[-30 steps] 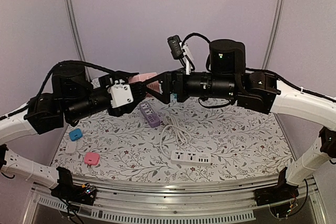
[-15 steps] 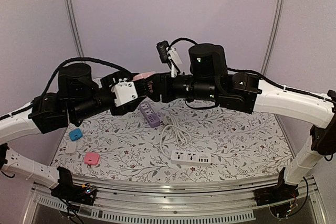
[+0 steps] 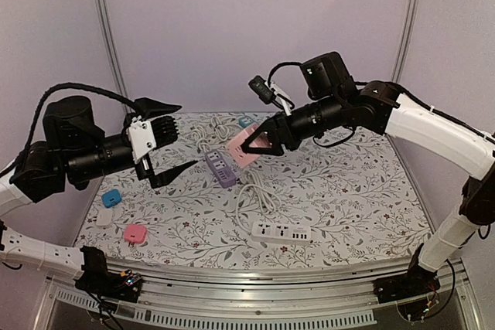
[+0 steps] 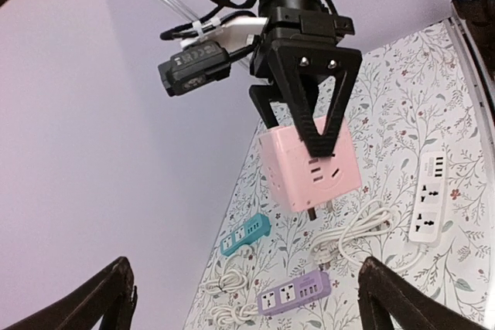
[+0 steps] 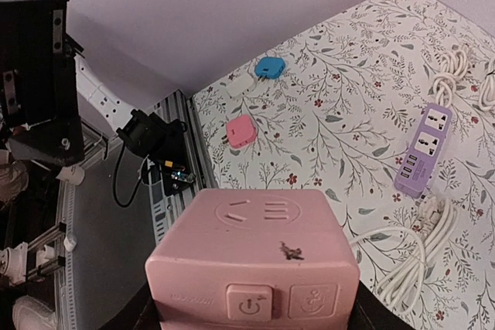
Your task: Insert the plug
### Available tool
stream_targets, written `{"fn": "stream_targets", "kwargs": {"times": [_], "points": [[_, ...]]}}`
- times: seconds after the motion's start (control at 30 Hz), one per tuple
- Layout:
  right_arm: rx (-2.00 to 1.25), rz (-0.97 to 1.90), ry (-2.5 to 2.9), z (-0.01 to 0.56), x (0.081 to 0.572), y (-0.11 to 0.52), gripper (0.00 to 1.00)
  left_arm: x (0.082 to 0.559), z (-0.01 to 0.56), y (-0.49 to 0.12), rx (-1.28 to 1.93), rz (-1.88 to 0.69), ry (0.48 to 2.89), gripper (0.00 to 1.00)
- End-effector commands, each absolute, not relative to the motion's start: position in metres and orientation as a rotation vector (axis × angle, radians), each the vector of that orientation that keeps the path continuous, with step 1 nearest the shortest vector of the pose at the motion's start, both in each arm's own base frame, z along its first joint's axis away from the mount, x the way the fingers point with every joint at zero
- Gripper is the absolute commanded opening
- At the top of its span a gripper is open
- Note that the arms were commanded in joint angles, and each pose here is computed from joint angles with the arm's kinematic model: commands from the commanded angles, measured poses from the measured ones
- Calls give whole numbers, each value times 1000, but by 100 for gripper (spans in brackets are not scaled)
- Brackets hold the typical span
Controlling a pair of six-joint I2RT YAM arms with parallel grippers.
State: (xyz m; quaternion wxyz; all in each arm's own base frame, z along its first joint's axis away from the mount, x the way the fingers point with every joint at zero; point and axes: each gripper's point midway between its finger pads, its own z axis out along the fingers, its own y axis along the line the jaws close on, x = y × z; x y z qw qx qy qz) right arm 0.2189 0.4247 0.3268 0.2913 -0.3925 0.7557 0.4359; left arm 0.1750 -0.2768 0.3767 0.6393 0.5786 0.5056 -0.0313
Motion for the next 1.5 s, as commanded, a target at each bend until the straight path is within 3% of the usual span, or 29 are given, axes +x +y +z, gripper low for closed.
{"fn": "stream_targets", "kwargs": {"times": [0.0, 0.3, 0.47, 0.7, 1.0, 1.27, 1.37, 1.47], "points": [[-1480, 1260, 1852, 340, 154, 383, 0, 155, 319, -268, 1445, -206, 1294, 99], [-1541, 973, 2030, 304, 171, 360, 0, 162, 285, -250, 1377, -198, 1372, 100], [-981, 633, 2482, 262, 233, 344, 0, 172, 267, -237, 1296, -175, 1445, 99], [-314, 468, 2676, 218, 242, 312, 0, 173, 246, -231, 1257, -199, 1501, 100], [-63, 552, 2709, 185, 221, 335, 0, 173, 227, -225, 1238, -200, 1533, 100], [-529, 561, 2645, 189, 224, 351, 0, 169, 217, -226, 1264, -213, 1532, 100], [-683, 694, 2667, 190, 214, 358, 0, 169, 220, -225, 1252, -223, 1527, 100], [-1168, 822, 2494, 196, 180, 371, 0, 169, 225, -227, 1237, -257, 1530, 100]]}}
